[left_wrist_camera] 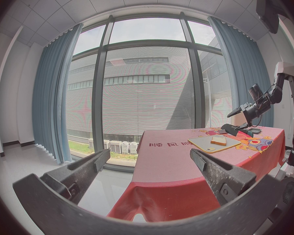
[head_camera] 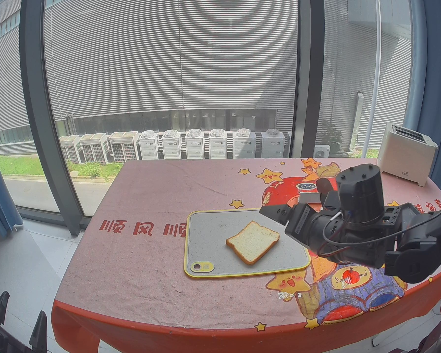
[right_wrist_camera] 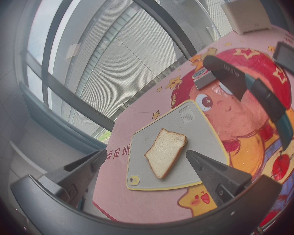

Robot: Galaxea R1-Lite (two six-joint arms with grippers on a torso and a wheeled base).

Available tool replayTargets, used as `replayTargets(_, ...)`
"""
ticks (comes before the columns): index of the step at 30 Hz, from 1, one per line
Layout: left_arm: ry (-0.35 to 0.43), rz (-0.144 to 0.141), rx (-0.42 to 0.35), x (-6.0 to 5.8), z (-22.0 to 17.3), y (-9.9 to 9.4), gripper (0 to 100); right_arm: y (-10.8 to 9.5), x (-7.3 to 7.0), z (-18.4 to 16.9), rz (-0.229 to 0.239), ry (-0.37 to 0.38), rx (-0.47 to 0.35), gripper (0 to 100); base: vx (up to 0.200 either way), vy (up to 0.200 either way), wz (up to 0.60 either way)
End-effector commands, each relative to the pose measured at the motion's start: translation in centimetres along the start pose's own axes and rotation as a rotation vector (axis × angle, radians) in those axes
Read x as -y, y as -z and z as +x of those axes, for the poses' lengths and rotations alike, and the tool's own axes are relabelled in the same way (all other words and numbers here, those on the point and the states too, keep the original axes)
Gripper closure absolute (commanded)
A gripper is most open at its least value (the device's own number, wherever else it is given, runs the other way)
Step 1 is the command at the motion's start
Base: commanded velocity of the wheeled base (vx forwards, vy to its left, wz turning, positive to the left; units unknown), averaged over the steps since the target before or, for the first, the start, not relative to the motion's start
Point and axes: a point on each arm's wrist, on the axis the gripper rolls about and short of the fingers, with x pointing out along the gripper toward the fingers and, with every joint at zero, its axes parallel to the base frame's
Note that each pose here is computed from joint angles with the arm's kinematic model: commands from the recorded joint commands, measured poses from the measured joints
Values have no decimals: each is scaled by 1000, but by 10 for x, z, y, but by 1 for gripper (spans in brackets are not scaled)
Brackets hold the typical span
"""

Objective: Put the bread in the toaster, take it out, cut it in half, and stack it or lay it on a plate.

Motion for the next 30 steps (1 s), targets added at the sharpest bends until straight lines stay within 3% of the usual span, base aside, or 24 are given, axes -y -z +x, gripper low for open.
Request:
replayTargets(1, -1, 0, -1, 0, 0, 5, 0, -7, -1, -27, -37, -40, 32, 0, 0, 0, 0)
replayTargets(4, -1, 0, -1, 0, 0, 5, 0, -8, 7, -34, -130, -25, 42, 0, 0, 0, 0)
replayTargets(5, -1, 0, -1, 0, 0, 5, 0, -7, 7, -34, -135, -24, 41, 0, 0, 0, 0)
replayTargets(6, -1, 0, -1, 0, 0, 5, 0, -7, 12, -37, -196, -11, 47, 0, 0, 0, 0)
replayTargets(9, -1, 0, -1, 0, 0, 5, 0, -4, 18, -38, -271, 13, 45, 0, 0, 0, 0)
replayTargets(11, -1, 0, -2, 0, 0, 5, 0, 0, 27, -41, -381, 64, 52, 0, 0, 0, 0)
replayTargets(16, -2, 0, -1, 0, 0, 5, 0, 5, 39, -49, -517, 98, 35, 0, 0, 0, 0)
replayTargets(23, -1, 0, -1, 0, 0, 5, 0, -5, 31, -56, -614, 7, 181, 0, 0, 0, 0)
replayTargets(27, -1, 0, -2, 0, 0, 5, 0, -20, 42, -56, -632, 41, 266, 0, 0, 0, 0)
replayTargets(30, -1, 1, -1, 0, 0, 5, 0, -24, 56, -57, -680, 94, 280, 0, 0, 0, 0)
